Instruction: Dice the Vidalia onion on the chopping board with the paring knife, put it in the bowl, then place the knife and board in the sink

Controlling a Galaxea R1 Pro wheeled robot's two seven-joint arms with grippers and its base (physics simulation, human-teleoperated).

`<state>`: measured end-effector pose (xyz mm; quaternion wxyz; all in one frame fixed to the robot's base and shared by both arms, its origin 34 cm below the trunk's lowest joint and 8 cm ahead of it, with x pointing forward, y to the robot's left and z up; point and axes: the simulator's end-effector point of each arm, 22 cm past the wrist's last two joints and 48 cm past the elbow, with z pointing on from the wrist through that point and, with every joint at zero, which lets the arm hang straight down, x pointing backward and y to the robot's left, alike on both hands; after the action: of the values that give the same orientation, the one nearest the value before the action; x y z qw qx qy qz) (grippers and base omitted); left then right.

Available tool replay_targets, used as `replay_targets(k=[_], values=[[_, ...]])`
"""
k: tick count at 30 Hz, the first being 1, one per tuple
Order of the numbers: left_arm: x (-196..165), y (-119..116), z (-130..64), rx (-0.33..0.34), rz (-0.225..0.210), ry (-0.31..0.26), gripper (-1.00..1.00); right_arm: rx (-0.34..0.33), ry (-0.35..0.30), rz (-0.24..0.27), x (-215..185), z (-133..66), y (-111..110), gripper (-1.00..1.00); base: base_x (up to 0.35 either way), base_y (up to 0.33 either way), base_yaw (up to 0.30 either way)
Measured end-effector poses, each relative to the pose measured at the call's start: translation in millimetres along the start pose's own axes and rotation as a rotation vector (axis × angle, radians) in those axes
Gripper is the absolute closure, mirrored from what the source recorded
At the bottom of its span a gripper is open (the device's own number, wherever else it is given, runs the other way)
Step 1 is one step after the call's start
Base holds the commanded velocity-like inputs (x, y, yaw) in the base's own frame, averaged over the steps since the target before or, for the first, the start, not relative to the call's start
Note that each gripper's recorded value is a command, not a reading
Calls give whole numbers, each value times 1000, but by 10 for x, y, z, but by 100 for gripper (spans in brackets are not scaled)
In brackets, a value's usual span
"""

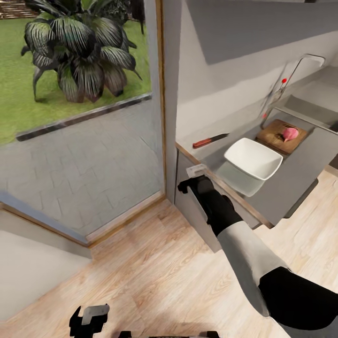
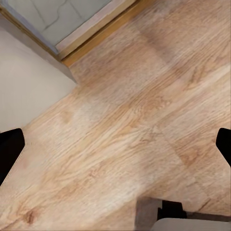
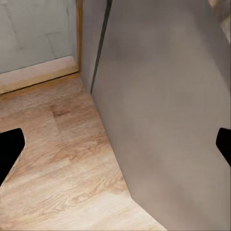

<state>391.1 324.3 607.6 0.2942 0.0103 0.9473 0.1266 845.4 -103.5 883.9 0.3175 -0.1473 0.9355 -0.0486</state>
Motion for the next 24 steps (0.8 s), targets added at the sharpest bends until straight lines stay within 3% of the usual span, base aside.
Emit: replay_targets(k=[5, 10, 24], values=[[27, 62, -4, -33, -40, 12, -100, -29, -30, 24, -471, -148, -67, -100, 0, 236, 0], [33, 67, -6, -39, -49, 15, -100, -22, -65, 26, -732, -256, -140, -100, 0, 44, 0], [38, 70, -8, -40, -51, 16, -100, 249, -172, 70, -1117, -618, -800, -100, 53, 1, 0]])
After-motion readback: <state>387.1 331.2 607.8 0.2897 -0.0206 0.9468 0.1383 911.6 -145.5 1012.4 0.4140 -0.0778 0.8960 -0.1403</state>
